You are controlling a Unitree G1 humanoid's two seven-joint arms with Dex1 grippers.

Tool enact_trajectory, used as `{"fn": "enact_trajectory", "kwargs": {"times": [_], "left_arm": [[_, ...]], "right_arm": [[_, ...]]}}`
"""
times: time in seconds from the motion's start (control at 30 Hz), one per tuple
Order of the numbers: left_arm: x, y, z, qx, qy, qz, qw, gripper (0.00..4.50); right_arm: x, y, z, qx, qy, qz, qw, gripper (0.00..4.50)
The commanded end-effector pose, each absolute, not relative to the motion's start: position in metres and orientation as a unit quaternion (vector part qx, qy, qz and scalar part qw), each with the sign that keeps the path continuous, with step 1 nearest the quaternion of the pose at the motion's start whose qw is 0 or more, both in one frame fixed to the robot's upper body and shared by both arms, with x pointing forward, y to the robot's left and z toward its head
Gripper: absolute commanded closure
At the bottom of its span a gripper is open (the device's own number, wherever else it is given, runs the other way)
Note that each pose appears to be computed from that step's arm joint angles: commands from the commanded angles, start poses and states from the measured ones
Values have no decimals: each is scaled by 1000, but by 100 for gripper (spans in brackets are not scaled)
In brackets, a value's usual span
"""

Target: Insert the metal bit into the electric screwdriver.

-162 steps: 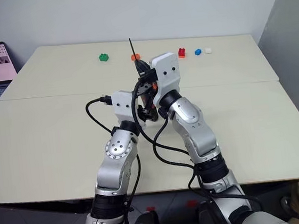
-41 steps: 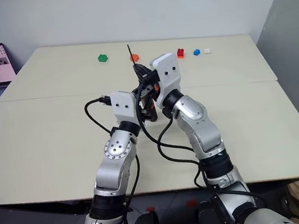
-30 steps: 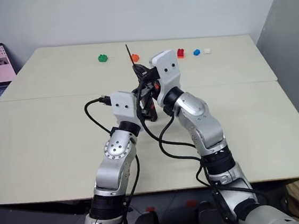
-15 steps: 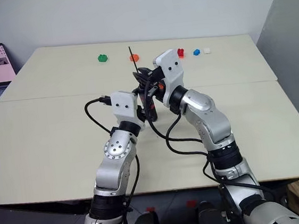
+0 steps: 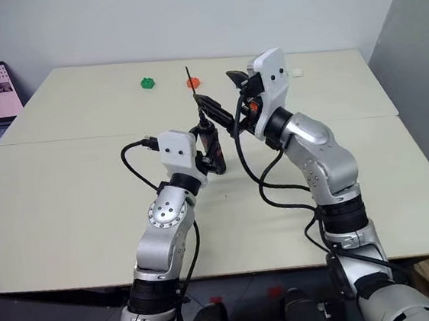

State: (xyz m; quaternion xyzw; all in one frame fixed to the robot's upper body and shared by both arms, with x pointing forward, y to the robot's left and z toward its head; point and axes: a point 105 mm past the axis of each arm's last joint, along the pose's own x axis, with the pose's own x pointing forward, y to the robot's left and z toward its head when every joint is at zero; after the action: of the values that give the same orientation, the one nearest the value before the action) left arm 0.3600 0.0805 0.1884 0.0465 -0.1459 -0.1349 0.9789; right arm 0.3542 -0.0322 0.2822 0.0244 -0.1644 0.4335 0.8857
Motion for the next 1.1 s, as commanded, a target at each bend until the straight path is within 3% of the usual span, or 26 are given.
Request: {"fn": "enact_trajectory", "kwargs": {"times": [0.03, 0.5, 0.7, 0.87, 1.1], "left_arm": [[357, 82, 204, 46, -173, -134, 975, 287], [357, 83, 209, 62, -183, -138, 972, 287], [357, 86, 234, 187, -216, -177, 942, 287], [360, 85, 247, 343, -200, -263, 879, 287], [384, 88, 226, 519, -46, -412, 748, 287]], "right_arm": [[340, -43, 301, 22, -198, 450, 870, 0], [332, -69, 297, -5, -196, 436, 878, 0], [323, -99, 289, -49, -171, 427, 887, 0], [305, -122, 278, -141, -118, 462, 867, 0], [275, -153, 265, -257, -15, 513, 819, 0]]}}
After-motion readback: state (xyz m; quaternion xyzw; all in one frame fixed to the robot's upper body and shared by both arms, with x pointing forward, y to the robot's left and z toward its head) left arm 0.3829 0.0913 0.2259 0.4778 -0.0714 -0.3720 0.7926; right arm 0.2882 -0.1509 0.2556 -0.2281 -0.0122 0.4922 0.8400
